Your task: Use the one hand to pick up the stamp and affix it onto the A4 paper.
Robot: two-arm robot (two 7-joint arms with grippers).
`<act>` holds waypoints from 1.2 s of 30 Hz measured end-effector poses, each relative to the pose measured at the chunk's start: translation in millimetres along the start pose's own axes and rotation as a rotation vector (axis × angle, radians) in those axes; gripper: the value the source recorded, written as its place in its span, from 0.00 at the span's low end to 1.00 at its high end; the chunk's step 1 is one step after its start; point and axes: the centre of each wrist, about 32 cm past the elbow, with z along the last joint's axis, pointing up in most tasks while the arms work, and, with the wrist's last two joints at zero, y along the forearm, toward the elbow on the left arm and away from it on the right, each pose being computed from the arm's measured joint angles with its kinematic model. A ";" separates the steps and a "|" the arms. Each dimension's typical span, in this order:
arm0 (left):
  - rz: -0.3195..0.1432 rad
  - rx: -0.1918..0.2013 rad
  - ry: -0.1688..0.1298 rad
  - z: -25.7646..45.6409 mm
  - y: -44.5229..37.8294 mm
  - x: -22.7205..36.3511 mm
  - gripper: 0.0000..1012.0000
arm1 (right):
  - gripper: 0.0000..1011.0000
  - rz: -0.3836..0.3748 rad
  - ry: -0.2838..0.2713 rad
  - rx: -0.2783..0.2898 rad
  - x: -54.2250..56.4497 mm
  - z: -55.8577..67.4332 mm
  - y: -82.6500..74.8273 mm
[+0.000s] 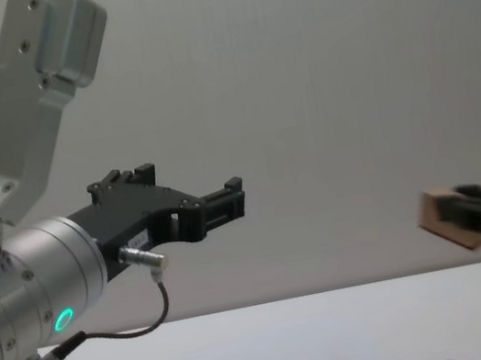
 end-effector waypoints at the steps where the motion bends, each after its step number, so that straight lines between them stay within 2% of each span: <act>1: 0.000 0.000 0.000 0.0 0.0 0.0 0.99 | 0.21 -0.010 0.004 -0.005 -0.1 -1.0 -4.1; 8: 0.000 0.000 0.000 0.0 0.0 0.0 0.99 | 0.21 -0.104 0.045 -0.085 0.0 -15.7 -45.6; 9: 0.000 0.000 0.000 0.0 0.0 0.0 0.99 | 0.21 -0.104 0.045 -0.085 0.0 -15.7 -45.6; 16: 0.000 0.000 0.000 0.0 0.0 0.0 0.99 | 0.21 -0.144 0.056 -0.178 3.5 -29.3 -68.7; 25: 0.000 0.000 0.000 0.0 0.0 0.0 0.99 | 0.21 -0.148 0.046 -0.248 10.4 -39.7 -76.1; 36: 0.000 0.000 0.000 0.0 0.0 0.0 0.99 | 0.21 -0.131 0.019 -0.284 18.4 -44.4 -72.9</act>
